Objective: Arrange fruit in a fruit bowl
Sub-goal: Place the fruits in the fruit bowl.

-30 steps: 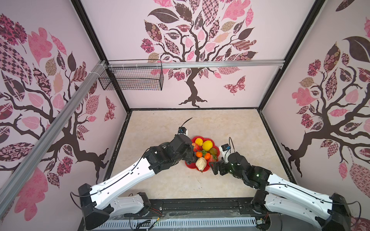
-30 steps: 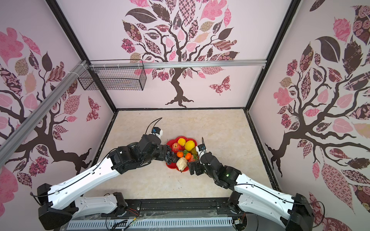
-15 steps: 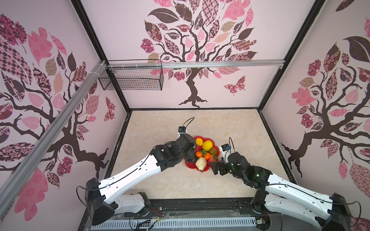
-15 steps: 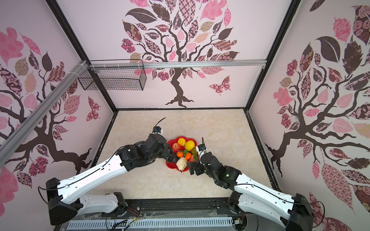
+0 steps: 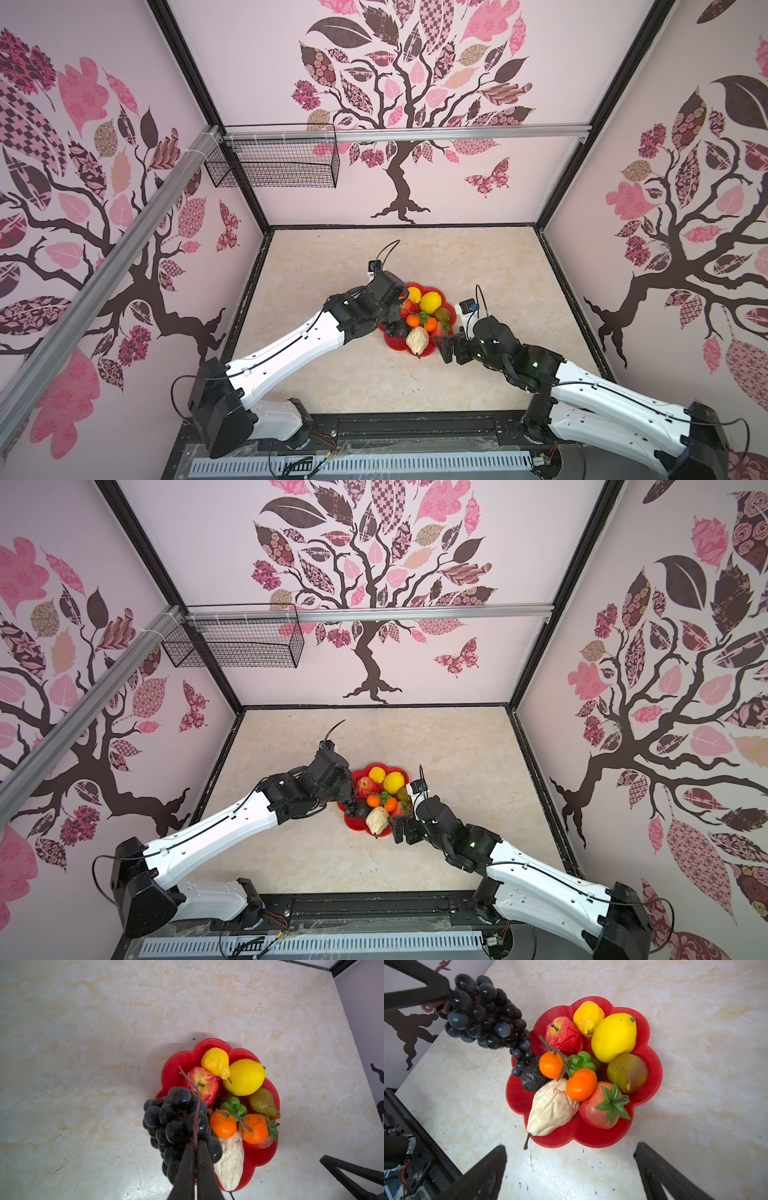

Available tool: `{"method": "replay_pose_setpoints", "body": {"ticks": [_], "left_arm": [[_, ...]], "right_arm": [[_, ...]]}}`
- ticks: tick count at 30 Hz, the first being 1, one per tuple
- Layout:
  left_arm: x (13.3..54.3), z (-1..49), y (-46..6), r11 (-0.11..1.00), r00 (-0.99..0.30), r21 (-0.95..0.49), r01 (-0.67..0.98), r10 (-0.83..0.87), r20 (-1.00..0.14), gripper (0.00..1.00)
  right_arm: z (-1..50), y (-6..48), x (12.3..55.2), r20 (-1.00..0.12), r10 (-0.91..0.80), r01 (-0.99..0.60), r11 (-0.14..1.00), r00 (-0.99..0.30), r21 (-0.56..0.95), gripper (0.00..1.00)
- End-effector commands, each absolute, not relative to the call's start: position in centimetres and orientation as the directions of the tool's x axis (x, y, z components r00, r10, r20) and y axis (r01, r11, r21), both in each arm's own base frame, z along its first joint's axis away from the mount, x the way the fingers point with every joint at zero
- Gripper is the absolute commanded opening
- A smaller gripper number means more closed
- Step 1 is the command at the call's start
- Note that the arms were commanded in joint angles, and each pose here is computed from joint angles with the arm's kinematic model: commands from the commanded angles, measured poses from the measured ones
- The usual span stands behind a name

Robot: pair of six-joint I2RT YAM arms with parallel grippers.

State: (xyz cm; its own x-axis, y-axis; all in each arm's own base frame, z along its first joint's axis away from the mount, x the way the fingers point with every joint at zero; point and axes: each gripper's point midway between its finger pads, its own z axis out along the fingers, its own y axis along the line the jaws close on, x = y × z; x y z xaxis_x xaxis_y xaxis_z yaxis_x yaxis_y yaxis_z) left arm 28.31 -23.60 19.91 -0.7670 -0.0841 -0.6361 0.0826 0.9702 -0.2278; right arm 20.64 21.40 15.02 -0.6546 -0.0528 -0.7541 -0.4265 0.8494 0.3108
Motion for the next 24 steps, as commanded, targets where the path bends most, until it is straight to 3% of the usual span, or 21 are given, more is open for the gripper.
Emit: {"method": "replay_pose_setpoints", "body": {"ticks": [1,24], "left_arm": [[29.1,19.9,-24.0,0.969,-0.761,-0.23,0.089,-0.083,-0.643,0.0],[33.2,17.5,-26.7,0.973,-0.803,-0.206,0.1,-0.043,-0.594,0.0]], "right_arm": [[16.0,21.6,20.6,-0.76,-0.03,-0.428,0.84,-0.649,0.332,1.0],[15.4,21.4,20.4,-0.754,-0.03,-0.424,0.841,-0.656,0.336,1.0]]}}
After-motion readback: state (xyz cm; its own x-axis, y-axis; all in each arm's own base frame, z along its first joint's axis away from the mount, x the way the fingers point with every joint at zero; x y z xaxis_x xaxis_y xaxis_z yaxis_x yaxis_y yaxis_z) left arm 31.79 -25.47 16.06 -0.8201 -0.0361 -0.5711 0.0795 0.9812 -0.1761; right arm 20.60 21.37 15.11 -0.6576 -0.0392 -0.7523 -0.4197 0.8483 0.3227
